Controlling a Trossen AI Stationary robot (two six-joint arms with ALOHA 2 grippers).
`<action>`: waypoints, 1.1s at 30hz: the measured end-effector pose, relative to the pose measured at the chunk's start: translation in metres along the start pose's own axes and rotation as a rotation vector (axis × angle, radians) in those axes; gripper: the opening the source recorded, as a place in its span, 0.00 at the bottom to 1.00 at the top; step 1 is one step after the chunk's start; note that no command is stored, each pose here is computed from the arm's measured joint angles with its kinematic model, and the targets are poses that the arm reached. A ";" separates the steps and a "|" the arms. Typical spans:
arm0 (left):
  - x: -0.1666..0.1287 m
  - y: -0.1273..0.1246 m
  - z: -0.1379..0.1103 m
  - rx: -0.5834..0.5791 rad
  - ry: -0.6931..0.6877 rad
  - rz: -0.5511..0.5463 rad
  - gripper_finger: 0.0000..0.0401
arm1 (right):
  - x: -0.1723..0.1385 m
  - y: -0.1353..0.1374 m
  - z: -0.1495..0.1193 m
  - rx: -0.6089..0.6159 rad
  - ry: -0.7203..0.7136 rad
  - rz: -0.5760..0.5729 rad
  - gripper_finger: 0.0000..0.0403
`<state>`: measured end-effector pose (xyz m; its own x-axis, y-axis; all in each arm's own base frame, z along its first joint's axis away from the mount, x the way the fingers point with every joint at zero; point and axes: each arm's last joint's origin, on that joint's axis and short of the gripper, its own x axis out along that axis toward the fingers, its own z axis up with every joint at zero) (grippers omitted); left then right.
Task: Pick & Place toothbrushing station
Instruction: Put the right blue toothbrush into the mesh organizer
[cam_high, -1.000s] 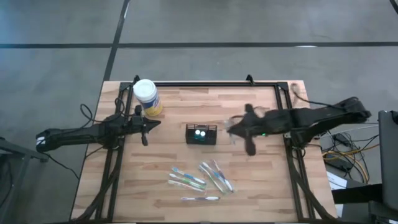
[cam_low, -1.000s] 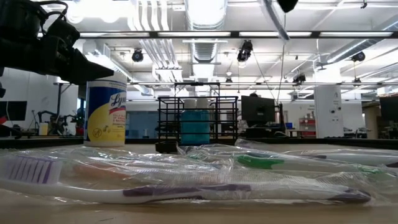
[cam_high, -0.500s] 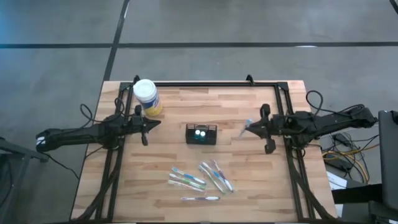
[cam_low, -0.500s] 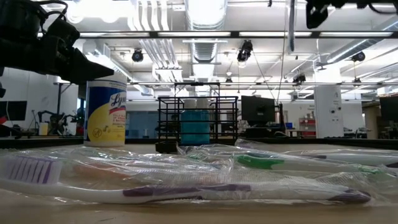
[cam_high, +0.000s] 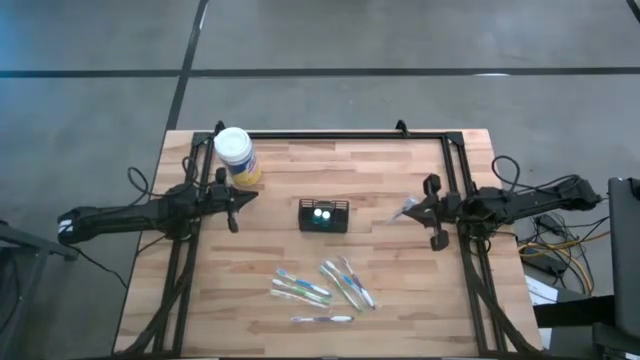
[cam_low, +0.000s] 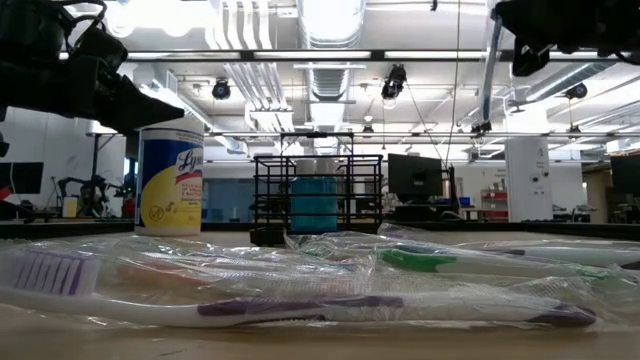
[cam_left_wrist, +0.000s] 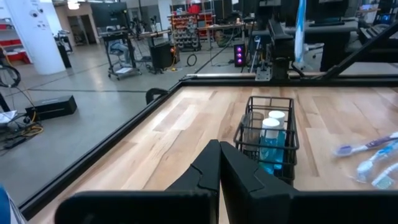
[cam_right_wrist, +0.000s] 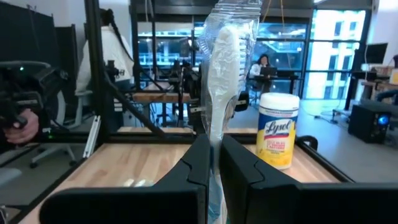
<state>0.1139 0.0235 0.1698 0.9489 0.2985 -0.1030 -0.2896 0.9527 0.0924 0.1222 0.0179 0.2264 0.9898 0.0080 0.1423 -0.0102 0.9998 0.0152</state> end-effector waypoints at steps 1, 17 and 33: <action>0.000 0.000 0.001 -0.001 -0.005 0.000 0.02 | -0.002 0.000 -0.001 -0.006 -0.009 0.000 0.03; 0.000 0.000 0.001 -0.003 -0.013 0.001 0.02 | -0.025 -0.004 -0.033 -0.016 -0.094 -0.009 0.03; 0.000 0.000 0.001 -0.006 -0.014 0.001 0.02 | -0.028 -0.005 -0.027 0.004 -0.148 -0.012 0.03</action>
<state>0.1140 0.0236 0.1712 0.9501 0.2988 -0.0891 -0.2915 0.9526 0.0865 0.0981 0.0131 0.1953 0.9580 -0.0072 0.2867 0.0009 0.9998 0.0218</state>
